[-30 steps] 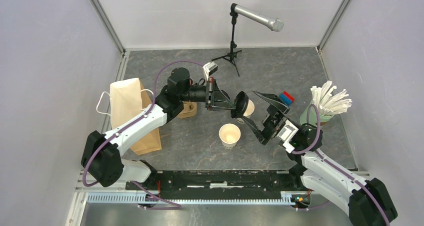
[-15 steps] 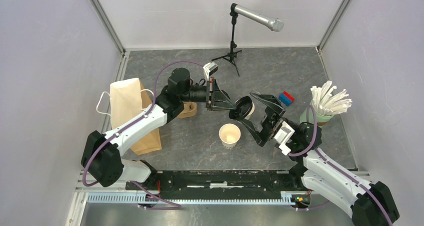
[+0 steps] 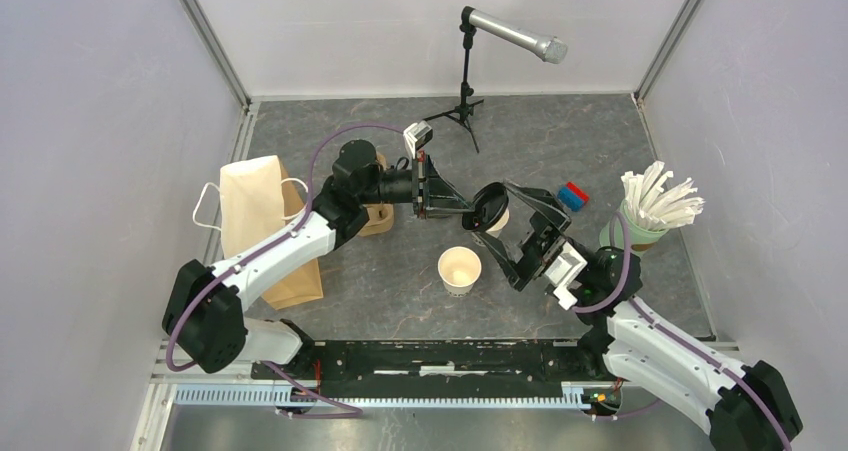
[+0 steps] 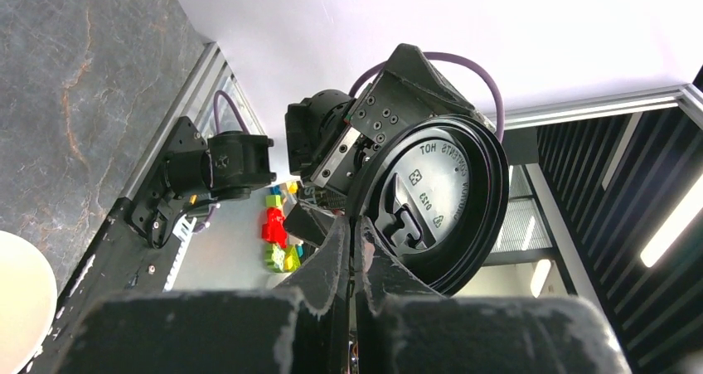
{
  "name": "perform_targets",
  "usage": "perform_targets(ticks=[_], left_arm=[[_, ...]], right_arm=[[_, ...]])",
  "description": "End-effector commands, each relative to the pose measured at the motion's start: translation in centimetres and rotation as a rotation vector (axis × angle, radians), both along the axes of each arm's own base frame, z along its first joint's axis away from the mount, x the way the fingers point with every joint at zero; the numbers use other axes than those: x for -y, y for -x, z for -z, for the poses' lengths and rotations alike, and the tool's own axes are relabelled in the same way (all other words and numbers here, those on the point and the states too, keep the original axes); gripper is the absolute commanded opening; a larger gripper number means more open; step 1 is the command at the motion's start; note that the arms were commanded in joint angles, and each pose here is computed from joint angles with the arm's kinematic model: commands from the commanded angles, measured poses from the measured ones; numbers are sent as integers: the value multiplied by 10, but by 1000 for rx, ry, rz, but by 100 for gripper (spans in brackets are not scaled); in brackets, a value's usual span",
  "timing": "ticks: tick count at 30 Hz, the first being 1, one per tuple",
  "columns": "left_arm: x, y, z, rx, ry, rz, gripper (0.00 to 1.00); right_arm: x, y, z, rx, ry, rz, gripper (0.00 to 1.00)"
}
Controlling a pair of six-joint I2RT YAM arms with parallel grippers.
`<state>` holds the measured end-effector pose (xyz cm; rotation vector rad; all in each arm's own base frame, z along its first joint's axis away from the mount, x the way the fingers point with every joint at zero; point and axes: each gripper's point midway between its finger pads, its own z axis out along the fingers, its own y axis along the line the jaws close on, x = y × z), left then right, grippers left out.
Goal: Pack the takeout coffee
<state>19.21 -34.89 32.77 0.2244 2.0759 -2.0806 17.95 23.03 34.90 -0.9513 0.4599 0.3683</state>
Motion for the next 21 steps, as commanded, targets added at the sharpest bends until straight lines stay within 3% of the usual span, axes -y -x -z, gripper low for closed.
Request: perform_targets(ticks=[1,12,14,16,21], left_arm=[[-3,6,-22,34,64,-18,2],[-1,6,-16,30,56,-35,2],[-2,5,-14,45,54,-49,13],[-4,3,-11,83,27,-76,30],[-25,-16,12,241,-236,-230,56]], right_arm=[[0,-1,-9,7,-38,10,98],[1,0,-14,-12,-100,6,82],[2,-2,-11,-32,-101,14,81],[4,-7,-7,-85,-102,33,80],[9,-25,18,-334,-62,91,80]])
